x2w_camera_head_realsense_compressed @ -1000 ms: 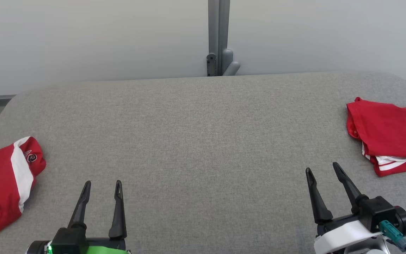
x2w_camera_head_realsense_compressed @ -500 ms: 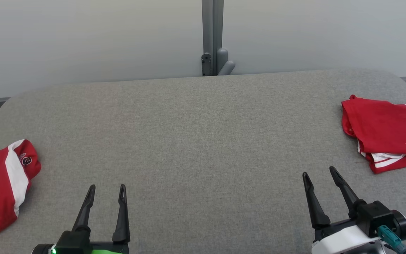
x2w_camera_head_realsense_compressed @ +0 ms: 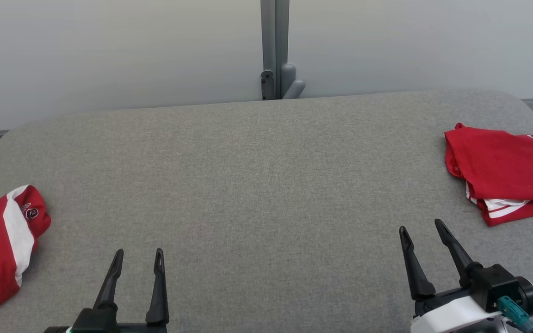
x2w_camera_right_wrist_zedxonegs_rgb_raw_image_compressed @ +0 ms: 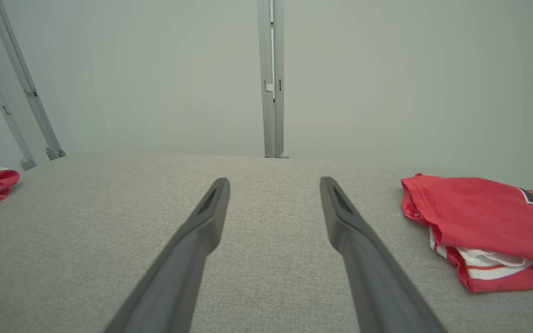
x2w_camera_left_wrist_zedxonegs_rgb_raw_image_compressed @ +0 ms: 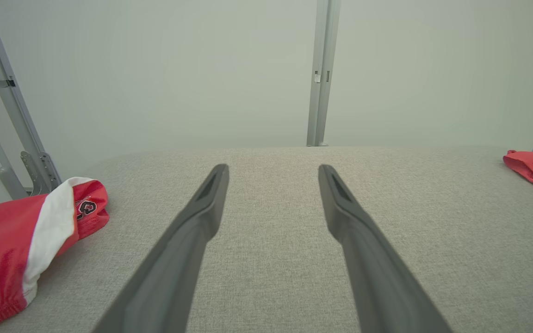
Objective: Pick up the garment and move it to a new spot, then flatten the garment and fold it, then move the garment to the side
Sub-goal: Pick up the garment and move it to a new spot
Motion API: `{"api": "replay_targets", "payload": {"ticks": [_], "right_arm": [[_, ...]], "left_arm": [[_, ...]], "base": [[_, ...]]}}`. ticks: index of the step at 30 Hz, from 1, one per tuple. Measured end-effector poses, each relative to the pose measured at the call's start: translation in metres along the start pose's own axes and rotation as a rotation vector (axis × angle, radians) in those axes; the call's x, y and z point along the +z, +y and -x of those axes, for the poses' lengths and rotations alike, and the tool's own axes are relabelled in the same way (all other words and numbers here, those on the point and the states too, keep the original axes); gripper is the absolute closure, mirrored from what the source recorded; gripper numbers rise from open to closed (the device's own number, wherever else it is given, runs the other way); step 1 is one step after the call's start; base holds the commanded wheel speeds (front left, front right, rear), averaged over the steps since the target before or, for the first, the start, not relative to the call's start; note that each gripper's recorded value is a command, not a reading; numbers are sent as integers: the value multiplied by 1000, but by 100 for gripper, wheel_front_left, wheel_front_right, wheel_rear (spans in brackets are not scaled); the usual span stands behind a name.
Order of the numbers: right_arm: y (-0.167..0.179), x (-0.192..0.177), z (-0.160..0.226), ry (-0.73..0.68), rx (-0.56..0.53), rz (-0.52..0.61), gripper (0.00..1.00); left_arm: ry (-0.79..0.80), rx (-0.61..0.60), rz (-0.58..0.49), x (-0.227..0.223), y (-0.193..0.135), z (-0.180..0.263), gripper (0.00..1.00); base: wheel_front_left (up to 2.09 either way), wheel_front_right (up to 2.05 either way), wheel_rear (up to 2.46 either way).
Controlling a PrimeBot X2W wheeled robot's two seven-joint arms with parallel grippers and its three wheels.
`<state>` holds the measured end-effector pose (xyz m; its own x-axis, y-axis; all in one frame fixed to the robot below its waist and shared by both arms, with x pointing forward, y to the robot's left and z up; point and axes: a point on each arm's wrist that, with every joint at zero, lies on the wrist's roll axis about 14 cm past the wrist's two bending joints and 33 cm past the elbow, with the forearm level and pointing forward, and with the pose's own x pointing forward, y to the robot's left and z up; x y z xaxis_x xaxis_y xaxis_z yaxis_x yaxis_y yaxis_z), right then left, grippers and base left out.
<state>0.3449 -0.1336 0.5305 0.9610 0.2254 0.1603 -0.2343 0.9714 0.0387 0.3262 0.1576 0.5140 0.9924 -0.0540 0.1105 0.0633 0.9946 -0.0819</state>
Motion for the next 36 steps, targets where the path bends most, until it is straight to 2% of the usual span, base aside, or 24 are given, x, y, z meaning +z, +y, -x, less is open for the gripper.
{"api": "replay_targets", "payload": {"ticks": [8,18,36], "right_arm": [[2,-1,-2,2,8,0,0],[30,-6,-15,14,101,-16,0],[118,-15,-43,32,376,-79,0]], "left_arm": [[6,5,-5,-2,2,1,0],[-2,93,-16,2,27,13,0],[-28,344,-28,13,86,62,0]], "base": [[0,0,0],[0,0,0],[0,0,0]]}}
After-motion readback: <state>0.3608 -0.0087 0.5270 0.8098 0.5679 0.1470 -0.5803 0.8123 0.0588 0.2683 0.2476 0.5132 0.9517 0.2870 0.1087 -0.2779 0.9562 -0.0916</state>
